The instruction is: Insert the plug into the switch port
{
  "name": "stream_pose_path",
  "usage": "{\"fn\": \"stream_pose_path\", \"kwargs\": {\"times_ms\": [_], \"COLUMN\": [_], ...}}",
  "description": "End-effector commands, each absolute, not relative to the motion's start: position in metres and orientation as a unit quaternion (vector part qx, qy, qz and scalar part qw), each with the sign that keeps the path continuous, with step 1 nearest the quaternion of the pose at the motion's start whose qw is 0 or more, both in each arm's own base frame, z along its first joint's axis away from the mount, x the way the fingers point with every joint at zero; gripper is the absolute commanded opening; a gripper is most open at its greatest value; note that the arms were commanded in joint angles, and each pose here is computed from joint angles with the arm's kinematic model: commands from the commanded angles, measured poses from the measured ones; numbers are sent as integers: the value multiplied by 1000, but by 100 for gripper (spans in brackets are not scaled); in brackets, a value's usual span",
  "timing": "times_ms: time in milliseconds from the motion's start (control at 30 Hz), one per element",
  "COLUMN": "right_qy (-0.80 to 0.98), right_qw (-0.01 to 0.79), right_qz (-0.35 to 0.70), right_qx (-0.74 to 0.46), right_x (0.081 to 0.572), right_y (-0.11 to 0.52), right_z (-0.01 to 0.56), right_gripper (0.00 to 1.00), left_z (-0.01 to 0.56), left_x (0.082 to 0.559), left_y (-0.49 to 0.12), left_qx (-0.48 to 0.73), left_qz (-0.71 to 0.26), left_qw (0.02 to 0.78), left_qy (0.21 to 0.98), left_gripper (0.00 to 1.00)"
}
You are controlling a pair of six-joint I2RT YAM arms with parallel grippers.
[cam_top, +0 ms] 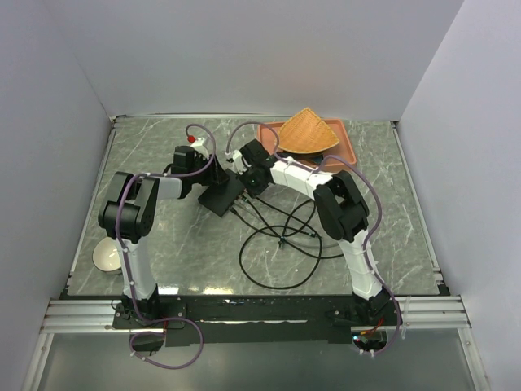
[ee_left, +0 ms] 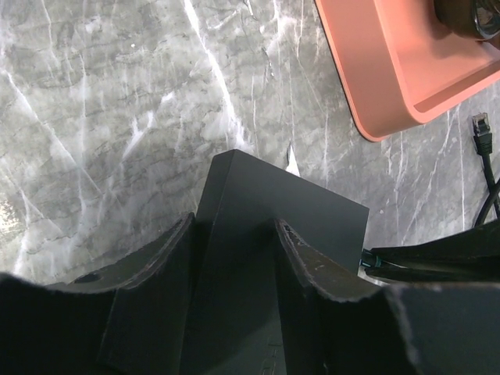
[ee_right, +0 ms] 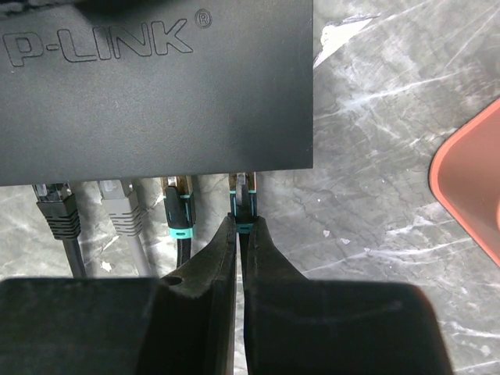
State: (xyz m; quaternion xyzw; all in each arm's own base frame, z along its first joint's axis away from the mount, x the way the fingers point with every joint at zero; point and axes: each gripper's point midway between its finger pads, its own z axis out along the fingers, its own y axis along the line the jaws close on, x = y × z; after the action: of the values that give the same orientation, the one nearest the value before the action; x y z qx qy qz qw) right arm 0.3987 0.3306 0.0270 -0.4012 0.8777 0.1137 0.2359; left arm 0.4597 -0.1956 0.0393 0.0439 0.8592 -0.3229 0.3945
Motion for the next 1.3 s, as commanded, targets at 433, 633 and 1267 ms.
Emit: {"fn": "stream_pose_path", "kwargs": {"times_ms": [433, 633, 1267], "right_qy": [831, 830, 789], "right_qw": [411, 425, 495], "right_qz": [132, 122, 219], "right_qx": [-351, -339, -291], "right_x": [427, 425, 349], "right_y": [356, 346, 310], "right_z": [100, 117, 221], "right_gripper": [56, 71, 99], "left_z": [30, 40, 189], "left_x": [387, 391, 360], "left_y": [-206, -176, -132], "left_qx": [-45, -104, -123], "left_qz": [-356, -316, -315], "left_qw": [289, 325, 545], "left_qy": [888, 886, 767], "left_gripper": [64, 73, 96]}}
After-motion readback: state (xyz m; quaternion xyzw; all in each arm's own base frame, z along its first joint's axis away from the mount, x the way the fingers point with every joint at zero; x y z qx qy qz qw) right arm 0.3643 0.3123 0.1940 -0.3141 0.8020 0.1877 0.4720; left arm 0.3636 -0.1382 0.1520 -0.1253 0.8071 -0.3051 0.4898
